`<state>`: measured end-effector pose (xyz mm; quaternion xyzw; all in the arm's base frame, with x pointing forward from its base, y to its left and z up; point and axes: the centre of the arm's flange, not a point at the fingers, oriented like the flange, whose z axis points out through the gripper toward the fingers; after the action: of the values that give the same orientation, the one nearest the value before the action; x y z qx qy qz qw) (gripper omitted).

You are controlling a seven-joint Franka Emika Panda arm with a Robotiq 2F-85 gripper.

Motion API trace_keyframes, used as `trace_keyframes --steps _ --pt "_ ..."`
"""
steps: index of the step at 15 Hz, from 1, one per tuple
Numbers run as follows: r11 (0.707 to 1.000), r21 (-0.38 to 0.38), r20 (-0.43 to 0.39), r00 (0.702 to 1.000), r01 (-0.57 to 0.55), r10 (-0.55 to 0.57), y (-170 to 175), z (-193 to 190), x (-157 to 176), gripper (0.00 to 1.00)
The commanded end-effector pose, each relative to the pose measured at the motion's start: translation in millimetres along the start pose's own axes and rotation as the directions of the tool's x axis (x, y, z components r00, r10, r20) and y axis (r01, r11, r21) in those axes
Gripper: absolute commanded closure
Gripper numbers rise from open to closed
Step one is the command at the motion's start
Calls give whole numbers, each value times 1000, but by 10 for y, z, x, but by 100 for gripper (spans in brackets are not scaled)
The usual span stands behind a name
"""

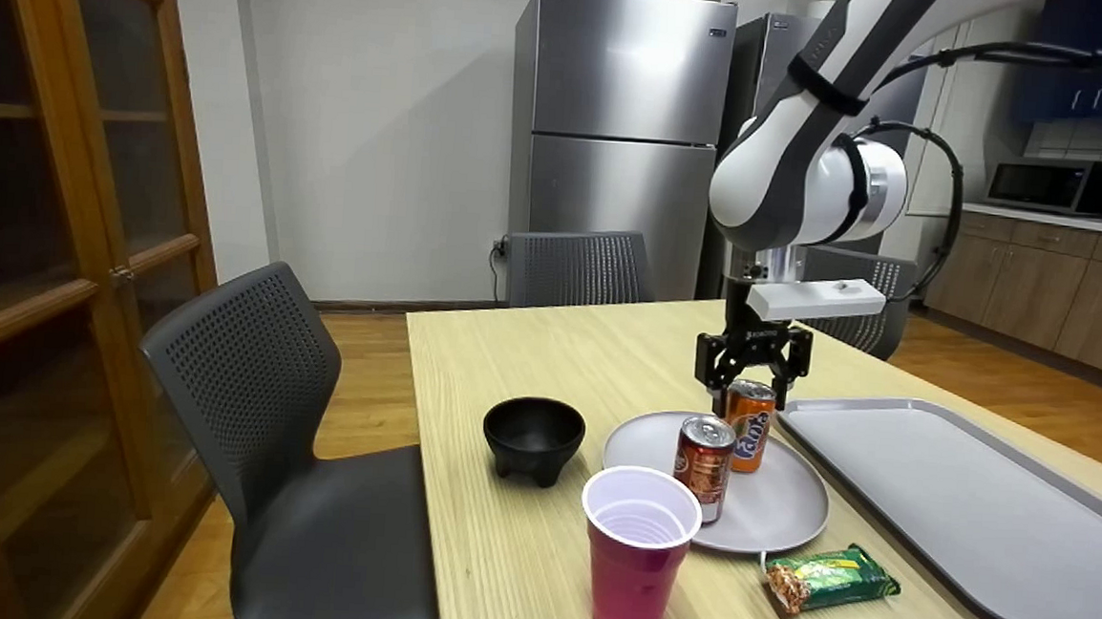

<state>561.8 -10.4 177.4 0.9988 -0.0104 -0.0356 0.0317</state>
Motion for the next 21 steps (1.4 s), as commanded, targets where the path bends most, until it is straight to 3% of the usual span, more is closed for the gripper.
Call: trace_keyframes --steps 1,5,21 --pt "999 -22 14 1000 -23 23 -14 -243 7 0" --pt "998 -51 15 999 -40 40 46 -455 12 0" --pt "999 -20 -71 996 -47 46 275 -1227 -229 0"
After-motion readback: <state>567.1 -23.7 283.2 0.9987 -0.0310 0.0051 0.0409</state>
